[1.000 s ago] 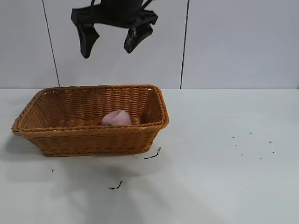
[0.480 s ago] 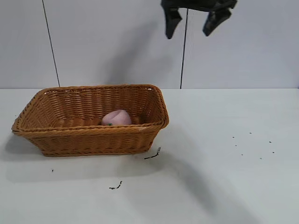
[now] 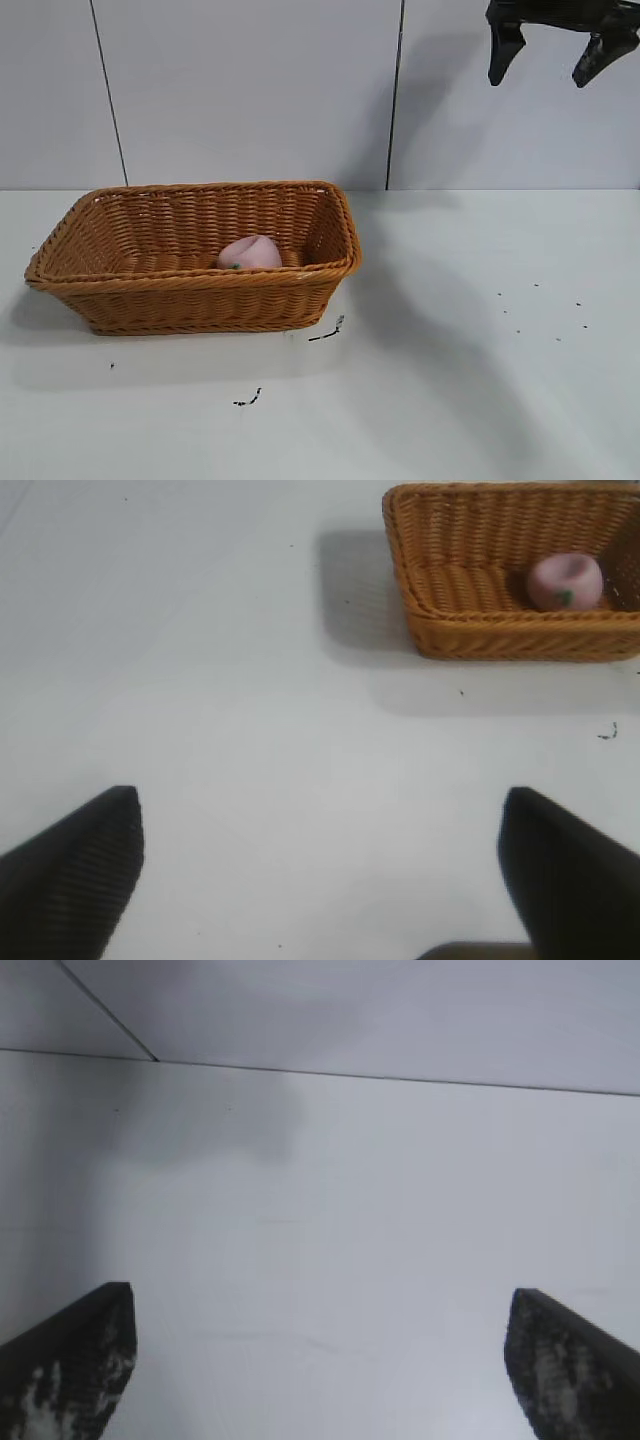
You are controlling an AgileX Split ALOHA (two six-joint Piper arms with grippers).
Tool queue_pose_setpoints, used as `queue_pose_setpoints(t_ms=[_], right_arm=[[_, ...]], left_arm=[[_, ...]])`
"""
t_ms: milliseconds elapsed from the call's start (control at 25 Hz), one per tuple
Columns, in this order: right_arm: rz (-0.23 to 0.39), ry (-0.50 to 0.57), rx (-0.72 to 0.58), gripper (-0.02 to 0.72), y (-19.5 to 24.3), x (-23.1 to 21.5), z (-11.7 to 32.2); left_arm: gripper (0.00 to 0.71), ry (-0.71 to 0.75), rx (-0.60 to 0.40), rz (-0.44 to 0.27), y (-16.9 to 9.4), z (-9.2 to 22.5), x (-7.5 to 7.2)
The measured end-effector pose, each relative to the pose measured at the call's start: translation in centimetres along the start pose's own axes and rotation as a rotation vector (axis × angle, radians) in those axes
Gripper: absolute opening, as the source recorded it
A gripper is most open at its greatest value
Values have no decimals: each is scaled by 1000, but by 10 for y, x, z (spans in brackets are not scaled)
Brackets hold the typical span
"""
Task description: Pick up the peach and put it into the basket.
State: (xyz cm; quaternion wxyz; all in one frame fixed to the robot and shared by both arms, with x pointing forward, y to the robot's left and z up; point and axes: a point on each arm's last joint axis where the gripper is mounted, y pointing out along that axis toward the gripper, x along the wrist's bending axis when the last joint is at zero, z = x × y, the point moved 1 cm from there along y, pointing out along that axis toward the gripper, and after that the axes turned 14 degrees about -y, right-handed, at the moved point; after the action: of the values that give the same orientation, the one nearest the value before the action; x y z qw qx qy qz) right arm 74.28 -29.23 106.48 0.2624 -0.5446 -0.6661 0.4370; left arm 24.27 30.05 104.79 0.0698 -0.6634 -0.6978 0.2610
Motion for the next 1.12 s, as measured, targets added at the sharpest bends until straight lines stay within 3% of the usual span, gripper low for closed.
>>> queue_pose_setpoints(t_ms=[280,480,760,960,1120], right_arm=[[-38,15,-27,696,-65,11,17],[-47,16,11,696,-116,26,60],[-55,16,53,696,-180,57,162],[-65,17,91,696,-196,85,253],[-34,16,-9,696,-203,104,315]], left_arm=[[693,0,0,0,0,0,0],[693,0,0,0,0,0,0],[693,0,0,0,0,0,0],[693,0,0,0,0,0,0],[693,0,0,0,0,0,0]])
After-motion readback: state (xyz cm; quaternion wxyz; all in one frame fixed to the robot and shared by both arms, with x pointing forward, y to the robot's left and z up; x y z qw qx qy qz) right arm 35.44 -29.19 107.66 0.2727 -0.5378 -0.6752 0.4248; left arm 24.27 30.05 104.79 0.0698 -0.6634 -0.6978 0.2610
